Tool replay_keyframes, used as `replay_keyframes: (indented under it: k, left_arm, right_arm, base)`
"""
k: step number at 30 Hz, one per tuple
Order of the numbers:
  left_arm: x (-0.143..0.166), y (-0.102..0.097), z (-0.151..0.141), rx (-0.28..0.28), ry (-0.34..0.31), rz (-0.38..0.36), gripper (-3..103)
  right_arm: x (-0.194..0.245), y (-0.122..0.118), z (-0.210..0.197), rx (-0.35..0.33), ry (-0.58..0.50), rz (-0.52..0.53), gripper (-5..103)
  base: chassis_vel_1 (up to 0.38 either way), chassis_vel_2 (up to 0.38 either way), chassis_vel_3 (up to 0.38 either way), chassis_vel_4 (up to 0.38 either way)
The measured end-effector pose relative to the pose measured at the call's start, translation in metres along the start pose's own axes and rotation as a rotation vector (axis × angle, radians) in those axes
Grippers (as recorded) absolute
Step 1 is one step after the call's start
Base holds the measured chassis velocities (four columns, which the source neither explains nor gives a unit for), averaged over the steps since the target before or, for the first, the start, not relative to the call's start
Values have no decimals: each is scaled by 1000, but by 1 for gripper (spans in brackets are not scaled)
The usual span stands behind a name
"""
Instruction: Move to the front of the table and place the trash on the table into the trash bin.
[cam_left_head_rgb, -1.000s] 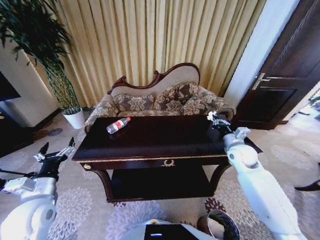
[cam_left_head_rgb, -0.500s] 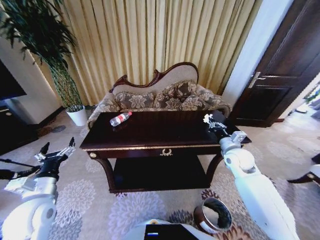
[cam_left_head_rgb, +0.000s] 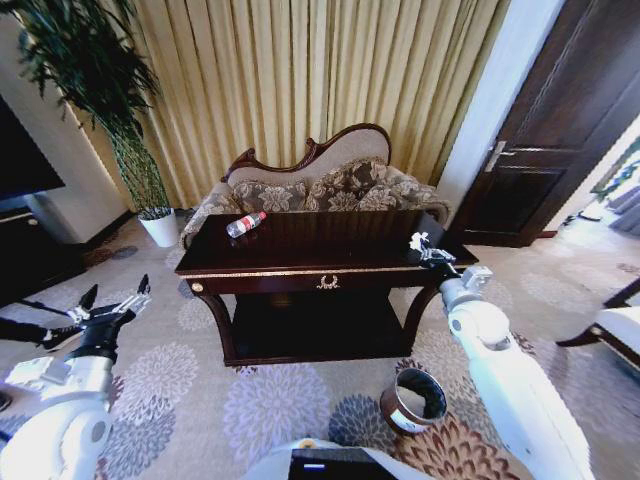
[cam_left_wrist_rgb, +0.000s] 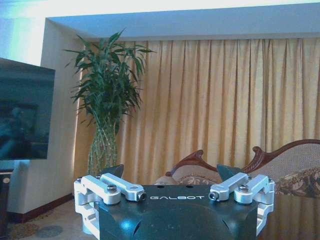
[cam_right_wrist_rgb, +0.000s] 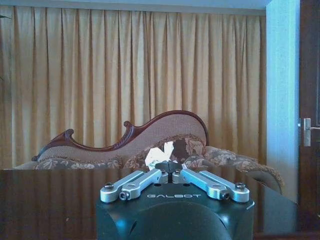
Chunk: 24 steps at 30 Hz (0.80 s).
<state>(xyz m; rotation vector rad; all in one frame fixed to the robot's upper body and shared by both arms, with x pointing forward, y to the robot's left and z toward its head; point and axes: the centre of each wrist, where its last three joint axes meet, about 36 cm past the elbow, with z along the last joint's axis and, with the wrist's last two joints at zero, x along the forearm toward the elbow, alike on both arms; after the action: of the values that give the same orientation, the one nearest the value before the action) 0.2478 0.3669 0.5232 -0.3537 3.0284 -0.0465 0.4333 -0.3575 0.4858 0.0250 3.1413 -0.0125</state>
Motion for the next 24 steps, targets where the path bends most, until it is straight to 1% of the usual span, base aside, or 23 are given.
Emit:
replay_keyframes:
  k: [2, 4, 5, 6, 7, 8, 10, 12, 24]
  left_arm:
    - [1, 0, 0, -1, 0, -2, 100]
    - [1, 1, 0, -1, -1, -2, 100]
    - [1, 1, 0, -1, -1, -2, 100]
    - [1, 1, 0, -2, -2, -2, 100]
    - [0, 1, 0, -2, -3, -2, 100]
    - [0, 1, 0, -2, -3, -2, 100]
    - [-1, 1, 0, -1, -4, 1, 100]
    - [-1, 1, 1, -1, -3, 2, 100]
    - [0, 0, -1, -6, -3, 11, 100]
  right_arm:
    - [0, -1, 5, 0, 5, 9, 0]
    - [0, -4, 14, 24, 11, 33, 0]
    - [0, -4, 14, 24, 11, 33, 0]
    - [0, -7, 24, 34, 30, 48, 0]
    - [2, -8, 35, 31, 53, 59, 0]
    - [2, -8, 35, 31, 53, 59, 0]
    - [7, -10, 53, 22, 90, 77, 0]
    - [13, -12, 61, 12, 105, 89, 0]
    - [20, -12, 61, -7, 87, 97, 0]
  base:
    - [132, -129, -134, 154]
    - [109, -100, -100, 119]
    - [86, -100, -79, 92]
    - [48, -54, -22, 38]
    - [0, 0, 0, 0]
    - [0, 0, 0, 0]
    - [0, 0, 0, 0]
    - [0, 0, 0, 0]
    - [0, 0, 0, 0]
